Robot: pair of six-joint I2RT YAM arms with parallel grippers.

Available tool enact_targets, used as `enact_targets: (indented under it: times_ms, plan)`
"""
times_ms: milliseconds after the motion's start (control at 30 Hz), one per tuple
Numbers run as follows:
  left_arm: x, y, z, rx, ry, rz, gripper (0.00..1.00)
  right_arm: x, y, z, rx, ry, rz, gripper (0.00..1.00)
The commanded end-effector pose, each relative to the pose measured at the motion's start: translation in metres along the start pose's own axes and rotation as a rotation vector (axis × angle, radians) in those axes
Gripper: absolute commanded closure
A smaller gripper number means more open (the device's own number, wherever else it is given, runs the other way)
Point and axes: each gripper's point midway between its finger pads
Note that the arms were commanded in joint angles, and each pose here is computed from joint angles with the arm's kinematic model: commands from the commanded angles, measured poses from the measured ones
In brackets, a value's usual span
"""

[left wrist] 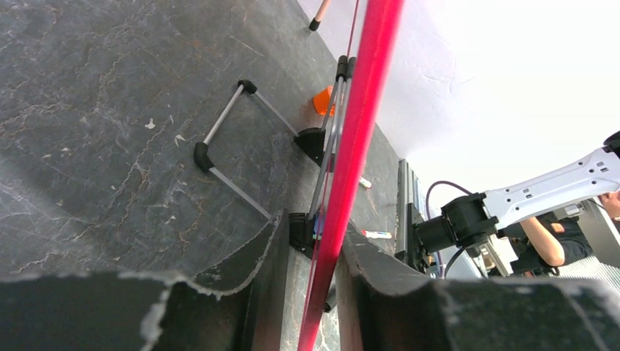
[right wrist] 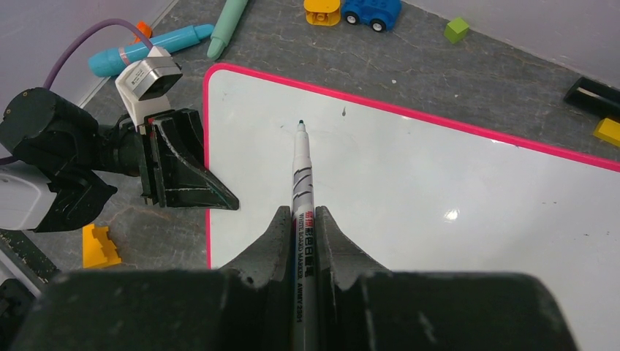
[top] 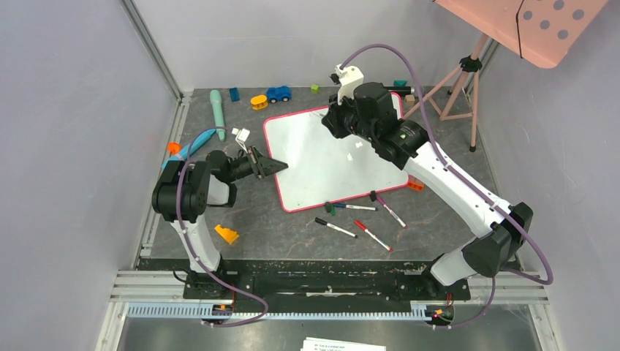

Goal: Write a sentence on the whiteboard

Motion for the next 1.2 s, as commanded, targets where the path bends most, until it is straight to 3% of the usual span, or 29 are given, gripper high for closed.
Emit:
enact_targets:
  times_ms: [0, 100, 233, 733, 1167]
  plan:
    - [-0.001, 0.004, -0.013, -0.032, -0.052, -0.018, 0.68, 0.008, 0.022, -0.003, 0.008, -0.010, -0.071, 1.00]
    - [0.000, 0.003, -0.013, -0.037, -0.056, -0.020, 0.76, 0.008, 0.022, -0.003, 0.002, -0.012, -0.071, 1.00]
    - [0.000, 0.000, -0.013, -0.034, -0.066, -0.008, 0.97, 0.010, 0.020, -0.004, -0.003, -0.017, -0.068, 1.00]
    - [0.006, -0.019, -0.023, -0.131, -0.112, 0.080, 0.98, 0.019, 0.006, -0.004, 0.005, -0.012, -0.067, 1.00]
    - [0.010, -0.025, -0.023, -0.136, -0.094, 0.068, 0.98, 0.018, -0.006, 0.009, -0.006, 0.039, -0.056, 1.00]
Point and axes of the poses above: each gripper's point midway between its finger pads, its own x axis back along the fingers, its own z axis along the line the jaws close on, y = z × x, and after that the axes turned 9 degrees about x, right-handed
